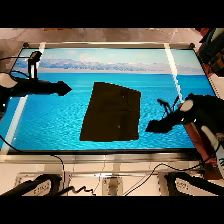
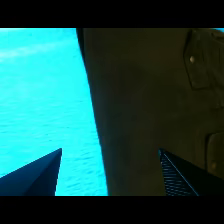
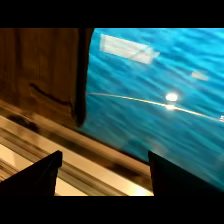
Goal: Fold the clothes and pants, and hang the long-sleeved shirts on hangers.
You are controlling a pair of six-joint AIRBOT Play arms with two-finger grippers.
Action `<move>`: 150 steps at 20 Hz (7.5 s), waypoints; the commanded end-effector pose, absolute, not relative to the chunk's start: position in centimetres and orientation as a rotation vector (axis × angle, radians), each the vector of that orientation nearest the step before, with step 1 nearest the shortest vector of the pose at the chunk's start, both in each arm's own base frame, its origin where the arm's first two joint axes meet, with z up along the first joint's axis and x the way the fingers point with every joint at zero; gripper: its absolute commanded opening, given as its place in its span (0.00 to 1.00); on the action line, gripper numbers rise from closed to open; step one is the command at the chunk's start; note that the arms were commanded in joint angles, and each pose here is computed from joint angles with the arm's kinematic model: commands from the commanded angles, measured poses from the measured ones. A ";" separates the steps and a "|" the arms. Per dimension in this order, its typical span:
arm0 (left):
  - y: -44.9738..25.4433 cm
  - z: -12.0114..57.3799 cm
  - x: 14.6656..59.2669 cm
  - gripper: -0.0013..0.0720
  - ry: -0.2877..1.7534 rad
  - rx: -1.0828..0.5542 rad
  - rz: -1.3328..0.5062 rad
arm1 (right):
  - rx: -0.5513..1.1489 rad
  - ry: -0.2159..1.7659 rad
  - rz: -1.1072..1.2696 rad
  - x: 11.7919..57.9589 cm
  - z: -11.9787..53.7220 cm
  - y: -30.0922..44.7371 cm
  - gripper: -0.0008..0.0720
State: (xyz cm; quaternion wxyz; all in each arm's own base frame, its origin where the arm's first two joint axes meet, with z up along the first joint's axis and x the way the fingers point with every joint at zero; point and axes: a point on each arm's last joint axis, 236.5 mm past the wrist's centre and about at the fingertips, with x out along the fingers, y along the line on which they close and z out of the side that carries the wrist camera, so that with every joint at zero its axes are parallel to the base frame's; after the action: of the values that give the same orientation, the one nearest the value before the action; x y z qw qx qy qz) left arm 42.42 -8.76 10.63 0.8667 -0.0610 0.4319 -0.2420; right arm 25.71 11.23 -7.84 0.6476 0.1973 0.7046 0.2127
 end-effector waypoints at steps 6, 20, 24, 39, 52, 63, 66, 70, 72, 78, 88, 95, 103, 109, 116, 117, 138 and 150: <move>-3.0 2.0 35.3 0.95 1.347 -0.080 -0.474 | 0.866 1.559 0.458 25.9 -11.6 16.9 0.77; -11.2 -9.6 24.8 0.95 1.619 -0.594 -0.736 | 0.831 1.443 0.616 27.3 -10.6 18.1 0.07; -12.5 -11.1 24.6 0.79 1.583 -0.703 -0.711 | 0.815 1.437 0.627 27.2 -10.7 18.1 0.07; -14.7 1.5 36.1 0.04 1.075 -0.442 -0.849 | 0.399 1.062 0.852 33.9 2.7 21.3 0.07; -10.3 37.9 24.6 0.04 0.007 0.307 -0.490 | 0.433 0.551 1.093 22.2 32.8 25.2 0.07; -9.6 9.4 40.9 0.04 0.718 -0.126 -0.530 | 0.272 0.790 0.617 39.6 12.3 29.6 0.07; -11.7 3.3 41.7 0.04 0.872 -0.242 -0.582 | 0.482 0.924 0.423 43.9 6.3 26.2 0.07; -14.4 1.7 37.0 0.04 1.076 -0.327 -0.718 | 0.388 1.111 0.326 43.1 2.3 17.9 0.07; -15.1 0.5 33.1 0.04 1.246 -0.346 -0.762 | 0.255 1.325 0.396 38.4 0.1 15.4 0.07; -17.6 -5.8 27.8 0.17 1.452 -0.285 -0.741 | 0.195 1.593 0.435 30.5 -6.5 13.3 0.07; -19.1 -5.8 29.1 0.97 1.407 -0.331 -0.732 | 0.431 1.364 0.182 38.3 -5.8 8.0 0.96; -18.2 -6.2 32.6 0.97 1.287 -0.318 -0.635 | 0.877 1.512 0.468 37.1 -8.0 12.7 0.96; -17.8 -6.2 33.8 0.97 1.241 -0.310 -0.605 | 0.740 1.369 0.718 38.8 -8.8 21.7 0.32; -14.2 0.5 38.9 0.97 1.087 -0.139 -0.601 | 0.470 1.096 0.644 44.5 4.0 17.0 0.07; -11.8 10.4 42.4 0.97 0.842 -0.082 -0.552 | 0.521 0.802 -0.173 39.3 22.7 -6.5 0.07; -11.9 10.3 42.2 0.97 0.848 -0.085 -0.555 | 0.548 0.785 -0.308 36.3 24.0 -10.0 0.07; -12.6 9.7 40.5 0.97 0.914 -0.091 -0.603 | 0.592 0.968 -0.752 20.1 22.3 -22.7 0.07; -12.6 9.7 40.5 0.96 0.914 -0.091 -0.603 | -0.008 0.827 0.030 38.0 24.7 0.6 0.07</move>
State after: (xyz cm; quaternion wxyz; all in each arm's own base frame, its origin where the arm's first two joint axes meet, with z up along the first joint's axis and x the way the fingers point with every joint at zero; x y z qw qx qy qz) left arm 40.50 -12.61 9.65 0.8525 -0.0431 0.4349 -0.2870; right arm 36.61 -5.00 24.83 0.9111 0.0353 0.4070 -0.0548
